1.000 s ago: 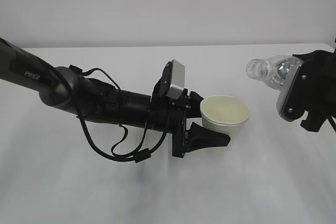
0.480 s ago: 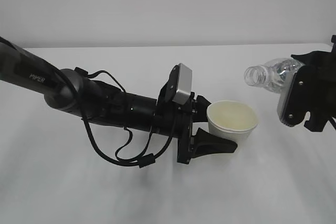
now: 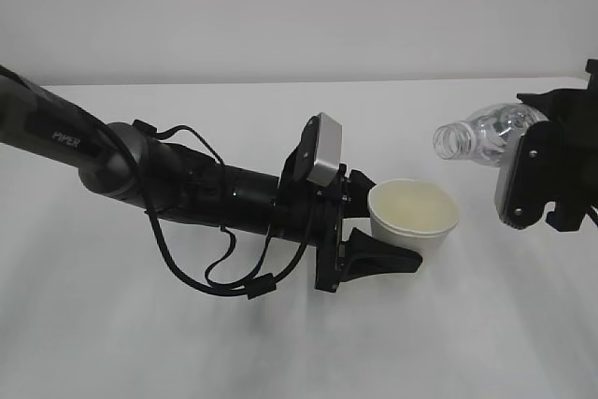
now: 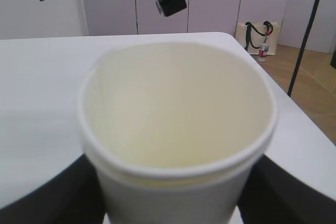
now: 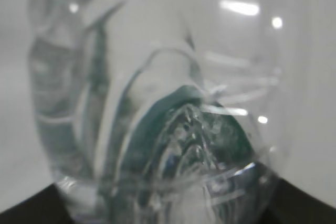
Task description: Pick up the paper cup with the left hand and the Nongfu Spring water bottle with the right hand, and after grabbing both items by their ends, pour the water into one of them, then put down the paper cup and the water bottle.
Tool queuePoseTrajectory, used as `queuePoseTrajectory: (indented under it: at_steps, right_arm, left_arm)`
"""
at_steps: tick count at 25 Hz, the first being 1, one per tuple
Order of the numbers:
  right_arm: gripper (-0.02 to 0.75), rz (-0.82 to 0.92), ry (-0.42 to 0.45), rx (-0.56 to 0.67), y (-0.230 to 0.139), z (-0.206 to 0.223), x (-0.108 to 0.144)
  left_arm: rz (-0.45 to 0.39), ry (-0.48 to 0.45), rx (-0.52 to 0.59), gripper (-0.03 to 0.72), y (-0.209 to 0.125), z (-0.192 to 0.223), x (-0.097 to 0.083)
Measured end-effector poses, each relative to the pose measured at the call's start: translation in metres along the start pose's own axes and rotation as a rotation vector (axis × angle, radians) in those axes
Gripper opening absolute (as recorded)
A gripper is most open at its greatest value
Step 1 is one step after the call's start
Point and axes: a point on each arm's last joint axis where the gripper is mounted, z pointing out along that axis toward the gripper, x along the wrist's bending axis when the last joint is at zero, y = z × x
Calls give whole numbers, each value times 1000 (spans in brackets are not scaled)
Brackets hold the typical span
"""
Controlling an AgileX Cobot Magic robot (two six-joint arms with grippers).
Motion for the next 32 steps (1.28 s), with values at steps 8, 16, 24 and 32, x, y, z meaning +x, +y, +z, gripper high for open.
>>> queuePoseTrajectory:
  at_steps: [8, 16, 24, 32]
  right_arm:
    - [428, -21, -29, -2, 0, 0, -3]
    - [428, -67, -31, -2, 0, 0, -3]
    - [428, -84, -34, -1, 0, 0, -3]
    - [428, -113, -36, -2, 0, 0, -3]
  left_arm:
    - [0, 0, 0, 491, 0, 0, 0]
    - [0, 0, 0, 489, 0, 0, 0]
    - [4, -16, 0, 488, 1, 5, -4]
    - [5, -18, 0, 487, 1, 6, -5]
